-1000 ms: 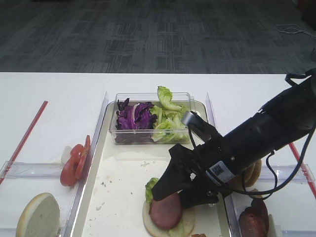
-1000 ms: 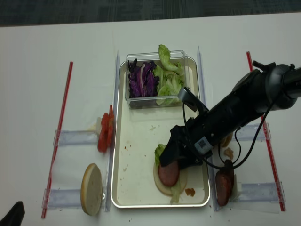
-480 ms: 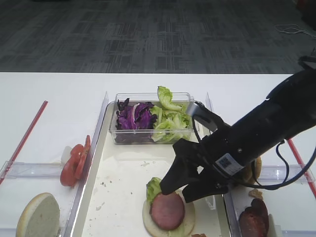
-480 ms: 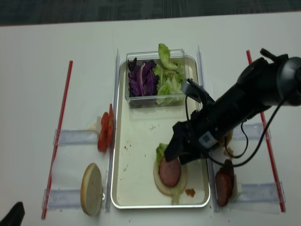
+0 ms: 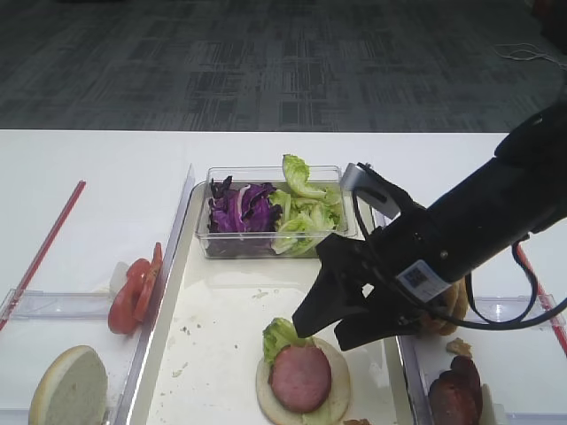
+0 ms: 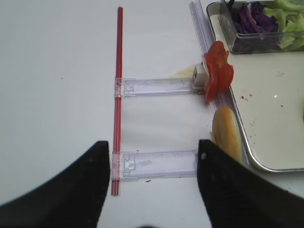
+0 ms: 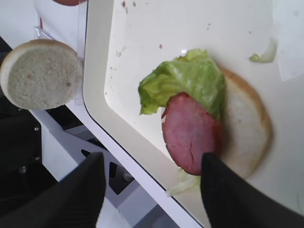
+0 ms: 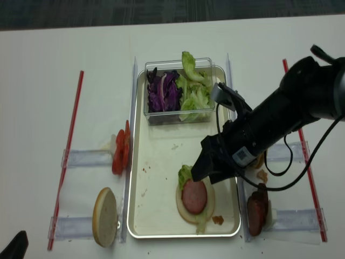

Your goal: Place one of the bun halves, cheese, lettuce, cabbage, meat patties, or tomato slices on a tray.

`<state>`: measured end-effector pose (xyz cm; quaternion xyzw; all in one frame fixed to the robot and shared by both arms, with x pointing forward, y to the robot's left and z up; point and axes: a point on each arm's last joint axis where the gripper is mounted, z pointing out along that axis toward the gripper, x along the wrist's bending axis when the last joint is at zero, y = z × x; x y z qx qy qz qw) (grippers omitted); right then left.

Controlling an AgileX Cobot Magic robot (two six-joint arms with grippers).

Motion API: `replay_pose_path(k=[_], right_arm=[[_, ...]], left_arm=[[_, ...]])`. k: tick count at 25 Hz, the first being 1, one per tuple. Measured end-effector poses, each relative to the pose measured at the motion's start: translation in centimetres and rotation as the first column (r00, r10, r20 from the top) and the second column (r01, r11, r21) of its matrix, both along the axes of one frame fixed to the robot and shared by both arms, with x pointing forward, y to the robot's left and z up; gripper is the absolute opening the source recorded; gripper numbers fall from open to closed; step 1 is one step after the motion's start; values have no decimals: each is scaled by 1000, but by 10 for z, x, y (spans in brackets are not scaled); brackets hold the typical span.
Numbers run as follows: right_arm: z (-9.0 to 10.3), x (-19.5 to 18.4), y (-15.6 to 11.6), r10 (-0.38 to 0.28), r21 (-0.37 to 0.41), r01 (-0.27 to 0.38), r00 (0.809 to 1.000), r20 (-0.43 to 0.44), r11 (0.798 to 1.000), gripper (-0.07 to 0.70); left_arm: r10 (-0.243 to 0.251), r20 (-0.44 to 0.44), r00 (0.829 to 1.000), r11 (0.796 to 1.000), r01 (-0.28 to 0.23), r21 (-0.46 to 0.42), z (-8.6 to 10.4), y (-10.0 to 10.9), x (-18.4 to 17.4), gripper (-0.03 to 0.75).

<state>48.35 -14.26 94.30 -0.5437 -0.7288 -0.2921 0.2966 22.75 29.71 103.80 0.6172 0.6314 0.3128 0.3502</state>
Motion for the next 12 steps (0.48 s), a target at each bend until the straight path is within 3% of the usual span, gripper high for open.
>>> replay_pose_path(k=[8, 12], right_arm=[[19, -7, -2, 14, 11, -14, 999, 33, 1000, 459], [26, -6, -4, 67, -42, -66, 998, 10, 997, 459]], left_arm=[[0, 0, 1000, 1000, 0, 0, 0, 0, 0, 391], [0, 0, 1000, 1000, 0, 0, 0, 0, 0, 391]])
